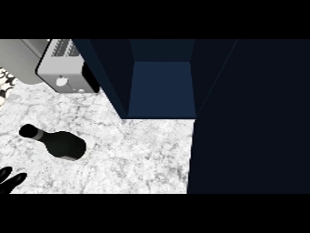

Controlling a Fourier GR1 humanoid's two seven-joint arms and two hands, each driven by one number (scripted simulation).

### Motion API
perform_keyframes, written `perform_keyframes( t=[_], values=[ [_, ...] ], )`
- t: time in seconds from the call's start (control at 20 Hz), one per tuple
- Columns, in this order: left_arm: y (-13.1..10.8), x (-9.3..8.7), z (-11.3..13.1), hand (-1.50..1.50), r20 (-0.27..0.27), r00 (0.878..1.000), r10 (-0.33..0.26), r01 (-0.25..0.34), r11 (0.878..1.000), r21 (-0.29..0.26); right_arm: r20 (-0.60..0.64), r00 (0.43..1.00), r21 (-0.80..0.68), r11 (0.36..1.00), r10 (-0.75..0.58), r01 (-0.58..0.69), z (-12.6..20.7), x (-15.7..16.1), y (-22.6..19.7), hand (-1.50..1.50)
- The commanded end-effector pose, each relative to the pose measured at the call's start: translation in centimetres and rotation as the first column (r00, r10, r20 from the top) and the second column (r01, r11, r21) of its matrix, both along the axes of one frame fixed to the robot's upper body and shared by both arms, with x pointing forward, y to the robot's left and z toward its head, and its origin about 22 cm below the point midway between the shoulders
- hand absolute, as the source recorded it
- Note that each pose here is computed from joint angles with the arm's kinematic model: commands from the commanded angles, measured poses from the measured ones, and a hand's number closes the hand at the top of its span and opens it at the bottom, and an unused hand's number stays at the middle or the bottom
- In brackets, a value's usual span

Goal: Pick up the wine, place it into the cabinet and close the cabinet

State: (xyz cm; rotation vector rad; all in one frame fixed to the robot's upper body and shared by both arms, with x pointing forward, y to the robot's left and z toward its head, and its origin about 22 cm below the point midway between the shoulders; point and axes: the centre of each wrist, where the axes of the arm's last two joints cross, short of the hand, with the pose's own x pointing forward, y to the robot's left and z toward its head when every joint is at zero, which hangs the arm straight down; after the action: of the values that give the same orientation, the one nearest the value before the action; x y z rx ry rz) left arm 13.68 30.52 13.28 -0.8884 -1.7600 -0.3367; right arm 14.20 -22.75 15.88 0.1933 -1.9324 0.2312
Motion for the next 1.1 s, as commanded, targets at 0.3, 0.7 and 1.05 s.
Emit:
perform_keyframes(
  t=[0.3,0.7,1.05],
  values=[
    [2.8,-2.3,2.3,-1.50,-0.029,0.999,0.018,-0.019,0.999,-0.033,0.007,1.000,0.000,1.000,0.010,-0.010,3.0,-1.2,0.5,-1.50],
    [4.9,-2.7,3.6,-1.50,-0.046,0.993,0.104,-0.106,0.994,-0.030,0.013,1.000,-0.003,1.000,0.011,-0.010,4.2,-2.6,1.1,-1.50],
    [8.1,-0.3,4.4,-1.50,-0.036,0.987,0.156,-0.156,0.988,0.006,0.008,1.000,-0.014,1.000,0.015,-0.015,4.6,-2.4,1.2,-1.50]
  ],
)
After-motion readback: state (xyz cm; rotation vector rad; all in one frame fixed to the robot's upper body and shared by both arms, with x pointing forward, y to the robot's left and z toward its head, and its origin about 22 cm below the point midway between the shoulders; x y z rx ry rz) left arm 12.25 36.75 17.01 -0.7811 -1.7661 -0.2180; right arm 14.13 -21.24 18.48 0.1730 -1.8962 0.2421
